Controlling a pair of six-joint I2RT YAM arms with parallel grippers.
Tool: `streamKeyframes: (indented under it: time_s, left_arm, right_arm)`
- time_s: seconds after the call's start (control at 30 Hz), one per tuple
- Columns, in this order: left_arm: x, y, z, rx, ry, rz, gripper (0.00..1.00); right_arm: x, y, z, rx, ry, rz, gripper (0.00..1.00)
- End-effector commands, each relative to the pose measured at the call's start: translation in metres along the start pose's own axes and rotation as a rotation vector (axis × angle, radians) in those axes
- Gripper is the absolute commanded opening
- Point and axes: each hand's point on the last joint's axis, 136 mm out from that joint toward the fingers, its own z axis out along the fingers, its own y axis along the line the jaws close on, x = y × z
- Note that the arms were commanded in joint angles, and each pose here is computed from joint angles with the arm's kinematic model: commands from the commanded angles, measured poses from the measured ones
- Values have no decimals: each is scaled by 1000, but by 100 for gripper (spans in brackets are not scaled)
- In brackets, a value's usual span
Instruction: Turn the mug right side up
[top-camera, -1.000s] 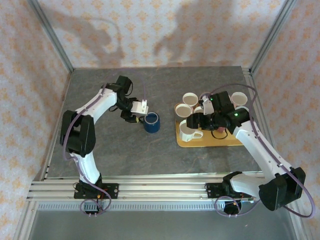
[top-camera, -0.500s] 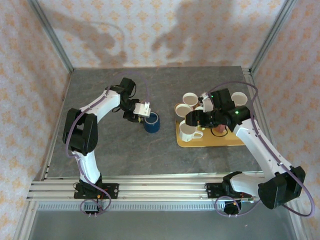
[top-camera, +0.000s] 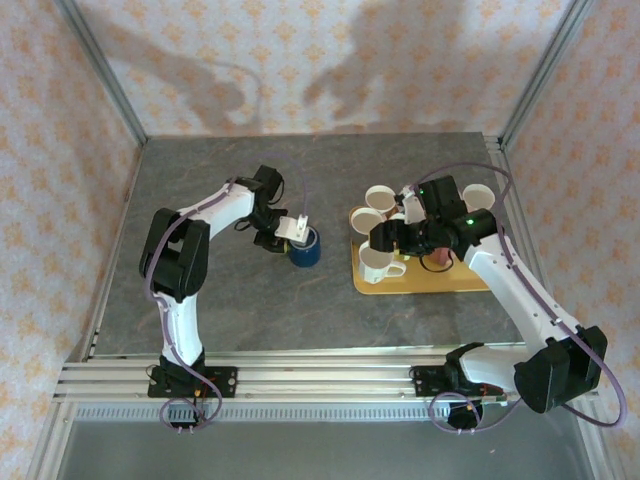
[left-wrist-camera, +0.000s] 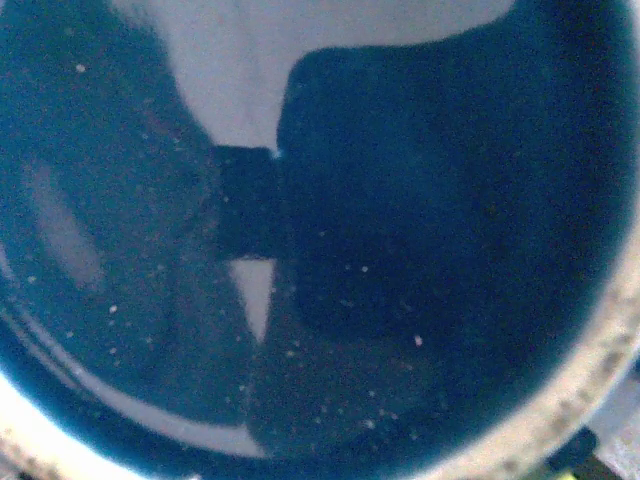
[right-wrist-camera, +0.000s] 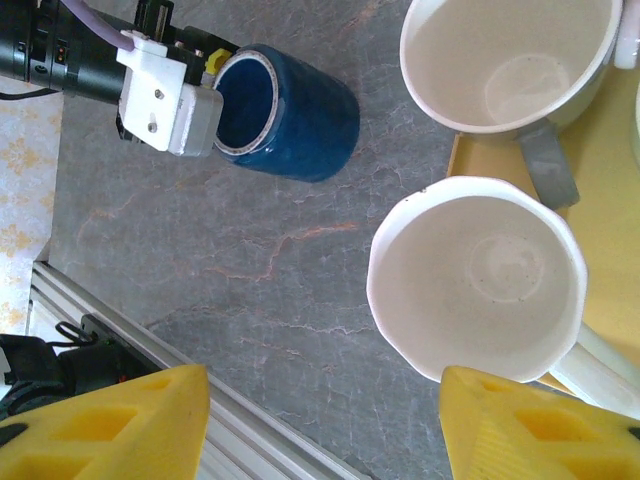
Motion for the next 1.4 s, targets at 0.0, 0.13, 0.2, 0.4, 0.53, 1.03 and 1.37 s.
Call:
streamKeyframes:
  time_s: [0.0,0.13,0.2,0.4,0.53,1.03,1.37]
  left_arm:
    - [-3,3,-3,6,6,18,31]
    - [-5,7,-7,-1,4,16,30]
    - [-6,8,-9,-6,6,13,32]
    - [-9,7,-17,-3,3,14,32]
    - [-9,2,-15,21,-1,12,25]
    - [-10,3,-4,33,-18,-70,1]
    - [-36,0,-19,-11,-160,-253,0]
  right_arm:
    - [-7,1,-6,5,-16,7,62]
    - [-6,0,-4,8,-10,10,62]
    - [-7,0,-3,5,-9,13,62]
    - [-6,-2,0,4,2,21,61]
    - [-6,-2,0,6,1,16,61]
    - [-8,1,-6,4,-12,14,61]
    - [-8,-1,-6,1,-25,22,61]
